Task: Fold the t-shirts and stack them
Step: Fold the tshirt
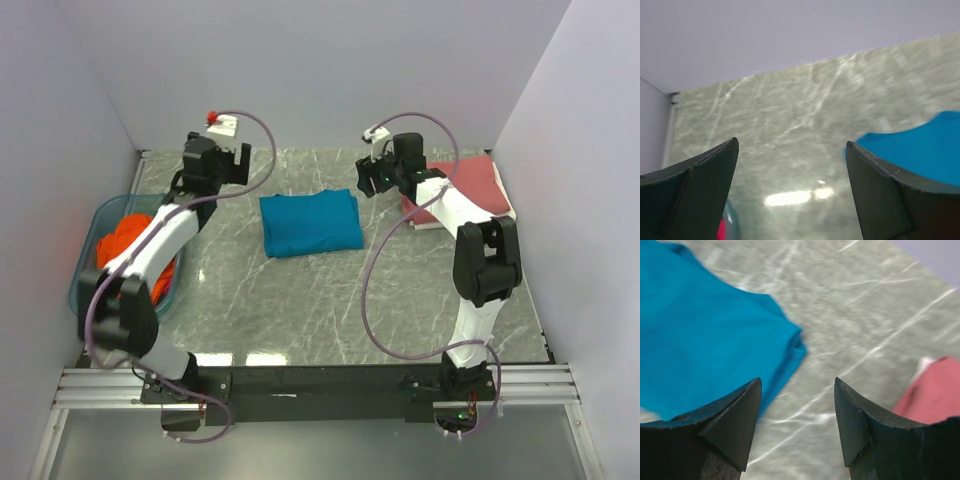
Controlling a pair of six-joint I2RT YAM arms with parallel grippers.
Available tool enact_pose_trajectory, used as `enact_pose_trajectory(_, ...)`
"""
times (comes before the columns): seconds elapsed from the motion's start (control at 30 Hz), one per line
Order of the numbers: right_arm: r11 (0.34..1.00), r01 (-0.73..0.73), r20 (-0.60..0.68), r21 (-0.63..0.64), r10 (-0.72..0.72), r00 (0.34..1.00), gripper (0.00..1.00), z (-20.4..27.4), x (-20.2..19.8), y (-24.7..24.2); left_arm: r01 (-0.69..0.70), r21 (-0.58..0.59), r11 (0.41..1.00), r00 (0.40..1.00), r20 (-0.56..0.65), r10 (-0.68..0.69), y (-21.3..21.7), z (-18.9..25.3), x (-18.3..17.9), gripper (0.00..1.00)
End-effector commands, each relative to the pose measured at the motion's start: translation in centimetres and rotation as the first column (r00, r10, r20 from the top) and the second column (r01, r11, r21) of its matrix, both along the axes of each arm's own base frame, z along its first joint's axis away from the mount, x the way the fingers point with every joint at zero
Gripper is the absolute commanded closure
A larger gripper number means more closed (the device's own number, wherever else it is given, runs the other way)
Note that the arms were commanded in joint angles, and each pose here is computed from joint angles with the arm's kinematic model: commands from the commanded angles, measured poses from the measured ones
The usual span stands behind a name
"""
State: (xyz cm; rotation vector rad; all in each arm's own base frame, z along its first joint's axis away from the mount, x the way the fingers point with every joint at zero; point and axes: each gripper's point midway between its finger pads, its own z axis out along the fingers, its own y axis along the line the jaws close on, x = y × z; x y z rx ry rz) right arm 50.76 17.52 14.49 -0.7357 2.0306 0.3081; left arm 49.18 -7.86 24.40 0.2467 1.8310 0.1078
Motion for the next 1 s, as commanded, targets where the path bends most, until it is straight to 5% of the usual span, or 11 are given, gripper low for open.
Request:
enact_pose_trajectory(0.0,0.972,-0.041,-0.156,0.232,0.078,0.985,0.33,1.7,-4.3,3.3,-0.008,-0.25,0.968,0.995,-0.099,-0.017,-1.6,-0.8,-4.5,0.07)
enact_pose_trajectory(0.37,0.953,0.163,-0.453,0.257,-0.03,0.891,0.39,-4.1,-5.9,2.6,0.039,-0.316,0.948,0.976,-0.189,-0.103,-1.7,-3.7,-13.1,0.08)
enact_pose_trajectory(0.97,0.946,0.216,-0.616,0.243,-0.021,0.787,0.45,-8.0,-9.7,2.4,-0.037,-0.563,0.826,0.861,-0.438,-0.261,-7.0,-10.5,-12.5,0.23)
